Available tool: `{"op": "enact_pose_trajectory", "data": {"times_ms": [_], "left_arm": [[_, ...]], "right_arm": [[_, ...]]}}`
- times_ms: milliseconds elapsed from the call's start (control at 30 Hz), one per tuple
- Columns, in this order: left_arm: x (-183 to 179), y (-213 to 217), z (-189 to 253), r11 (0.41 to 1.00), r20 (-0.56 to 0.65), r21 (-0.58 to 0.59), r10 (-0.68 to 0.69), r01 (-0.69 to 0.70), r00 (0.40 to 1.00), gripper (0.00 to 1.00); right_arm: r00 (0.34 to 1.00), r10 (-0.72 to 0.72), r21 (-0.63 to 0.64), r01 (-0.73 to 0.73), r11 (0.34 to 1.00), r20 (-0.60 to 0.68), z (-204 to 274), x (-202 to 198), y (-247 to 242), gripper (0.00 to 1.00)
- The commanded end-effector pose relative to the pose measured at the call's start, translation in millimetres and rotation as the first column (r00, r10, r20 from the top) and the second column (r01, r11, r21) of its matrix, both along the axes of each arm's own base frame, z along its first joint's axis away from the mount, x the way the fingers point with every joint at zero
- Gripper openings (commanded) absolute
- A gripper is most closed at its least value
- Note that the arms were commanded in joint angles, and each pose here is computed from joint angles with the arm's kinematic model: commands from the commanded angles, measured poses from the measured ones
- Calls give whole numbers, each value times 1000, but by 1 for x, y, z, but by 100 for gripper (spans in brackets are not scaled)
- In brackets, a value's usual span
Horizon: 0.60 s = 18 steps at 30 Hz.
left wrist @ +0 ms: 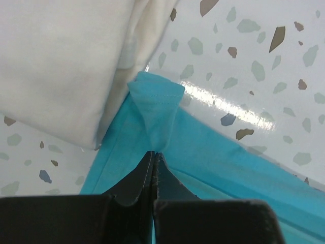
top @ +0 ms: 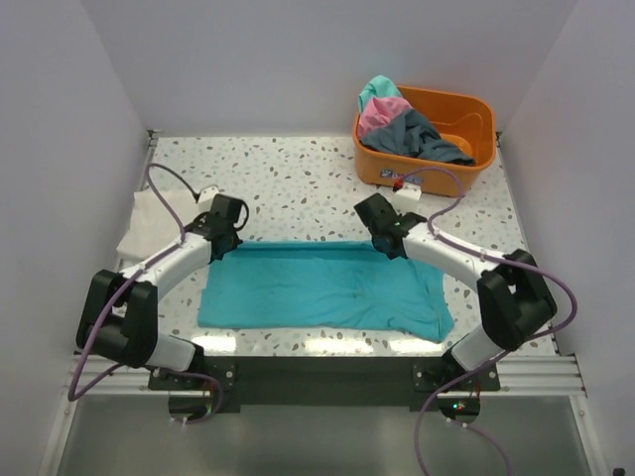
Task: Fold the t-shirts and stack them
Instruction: Fold the tshirt
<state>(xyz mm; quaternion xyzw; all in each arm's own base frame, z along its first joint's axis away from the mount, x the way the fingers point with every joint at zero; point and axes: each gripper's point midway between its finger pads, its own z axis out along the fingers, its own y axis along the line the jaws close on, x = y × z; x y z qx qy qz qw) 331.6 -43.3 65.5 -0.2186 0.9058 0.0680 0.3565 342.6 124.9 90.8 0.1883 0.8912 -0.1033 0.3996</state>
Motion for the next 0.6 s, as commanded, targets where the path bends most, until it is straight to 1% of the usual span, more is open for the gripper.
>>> {"op": "enact_pose_trajectory", "data": {"times_ms": [0,100,133,200,233,267,300,400,433,500,567], "left_arm": [[-5,2,3,999,37,-37,21,-20,999,0],[-16,5,2,998,40,-46,34,-33,999,0],[-20,4,-1,998,36,-53,33,-31,999,0],[-23,3,2,998,48,-66,27,-24,998,0],[-26,2,-1,997,38,-71,23,-21,999,0],[-28,2,0,997,40,-73,22,-19,999,0],[-31,2,-2,997,30,-73,20,-18,999,0],[-41,2,-6,997,13,-73,21,-20,1000,0],[-46,2,-8,997,6,-76,25,-24,1000,0],[-56,4,-12,997,-18,-68,32,-33,999,0],[-63,8,-10,997,-17,-62,47,-48,999,0]], "right_arm": [[996,-75,-21,76,997,38,16,-30,-17,0],[997,-79,-46,79,996,11,11,-54,-22,1],[995,-97,-20,98,995,24,12,-59,-22,2],[996,-84,-20,84,996,5,5,-75,-20,3],[996,-93,9,93,996,8,2,-79,-17,4],[997,-76,14,75,997,7,-1,-87,-13,5],[996,-91,27,91,996,12,-3,-92,-12,5],[994,-106,17,106,994,13,-7,-109,-13,8],[995,-97,10,97,995,12,-8,-116,-12,12],[994,-107,15,107,994,2,-12,-126,-13,13],[997,-74,27,75,997,-32,-21,-139,-8,16]]}}
